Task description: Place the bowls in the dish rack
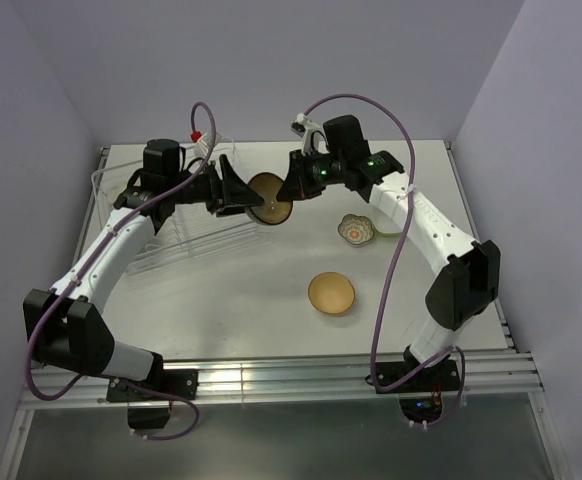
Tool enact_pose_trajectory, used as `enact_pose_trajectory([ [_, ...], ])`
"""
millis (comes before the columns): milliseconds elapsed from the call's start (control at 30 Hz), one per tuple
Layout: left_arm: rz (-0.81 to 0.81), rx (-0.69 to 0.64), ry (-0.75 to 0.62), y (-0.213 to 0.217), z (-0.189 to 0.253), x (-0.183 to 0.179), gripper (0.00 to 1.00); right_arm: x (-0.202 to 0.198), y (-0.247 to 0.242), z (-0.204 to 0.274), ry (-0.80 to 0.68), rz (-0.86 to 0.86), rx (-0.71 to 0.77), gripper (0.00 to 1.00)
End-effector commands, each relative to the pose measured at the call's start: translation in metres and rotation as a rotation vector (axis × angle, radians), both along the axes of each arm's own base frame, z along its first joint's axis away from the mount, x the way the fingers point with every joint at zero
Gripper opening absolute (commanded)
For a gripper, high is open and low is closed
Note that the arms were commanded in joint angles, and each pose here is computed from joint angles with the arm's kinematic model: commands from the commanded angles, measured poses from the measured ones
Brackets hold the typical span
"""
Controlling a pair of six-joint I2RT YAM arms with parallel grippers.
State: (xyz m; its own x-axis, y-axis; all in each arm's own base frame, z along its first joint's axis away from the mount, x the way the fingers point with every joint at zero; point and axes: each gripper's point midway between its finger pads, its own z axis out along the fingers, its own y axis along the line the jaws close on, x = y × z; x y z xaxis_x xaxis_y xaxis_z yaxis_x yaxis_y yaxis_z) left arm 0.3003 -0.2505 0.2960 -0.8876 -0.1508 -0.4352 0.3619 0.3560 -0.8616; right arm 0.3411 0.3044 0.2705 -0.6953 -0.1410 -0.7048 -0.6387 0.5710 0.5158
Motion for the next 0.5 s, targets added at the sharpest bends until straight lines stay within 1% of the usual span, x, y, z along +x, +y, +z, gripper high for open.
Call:
enact_pose_trajectory([
  [0,-0.043,-0.044,-0.071,-0.002,0.020,-0.013,0.00,0.000,0.010,0.033,-0.066,0.054,0.093,0.11],
  [33,-0.042,-0.044,-0.076,-0.001,0.021,-0.013,0.00,-0.001,0.010,0.033,-0.064,0.057,0.092,0.14],
  [67,-0.036,-0.043,-0.076,-0.001,0.021,-0.013,0.00,-0.001,0.010,0.031,-0.056,0.061,0.091,0.22],
  [133,-0.029,-0.041,-0.087,0.000,0.023,-0.013,0.00,-0.002,0.011,0.032,-0.055,0.064,0.092,0.31],
  [200,-0.012,-0.033,-0.094,0.001,0.023,-0.011,0.00,-0.002,0.011,0.032,-0.055,0.064,0.094,0.37],
  [233,-0.003,-0.027,-0.095,0.001,0.022,-0.010,0.00,-0.001,0.011,0.031,-0.053,0.062,0.093,0.43],
  [300,0.022,-0.021,-0.102,0.003,0.022,-0.007,0.00,-0.002,0.011,0.032,-0.053,0.063,0.095,0.47],
  [333,0.031,-0.027,-0.103,0.003,0.024,-0.005,0.00,-0.001,0.011,0.031,-0.051,0.061,0.094,0.55],
  [400,0.058,-0.022,-0.105,0.006,0.023,-0.001,0.00,-0.001,0.010,0.030,-0.050,0.056,0.091,0.65],
  [433,0.070,-0.018,-0.107,0.007,0.024,0.001,0.00,-0.001,0.010,0.030,-0.049,0.053,0.089,0.72],
  [467,0.088,-0.009,-0.104,0.011,0.022,0.004,0.00,-0.001,0.009,0.031,-0.052,0.049,0.088,0.76],
])
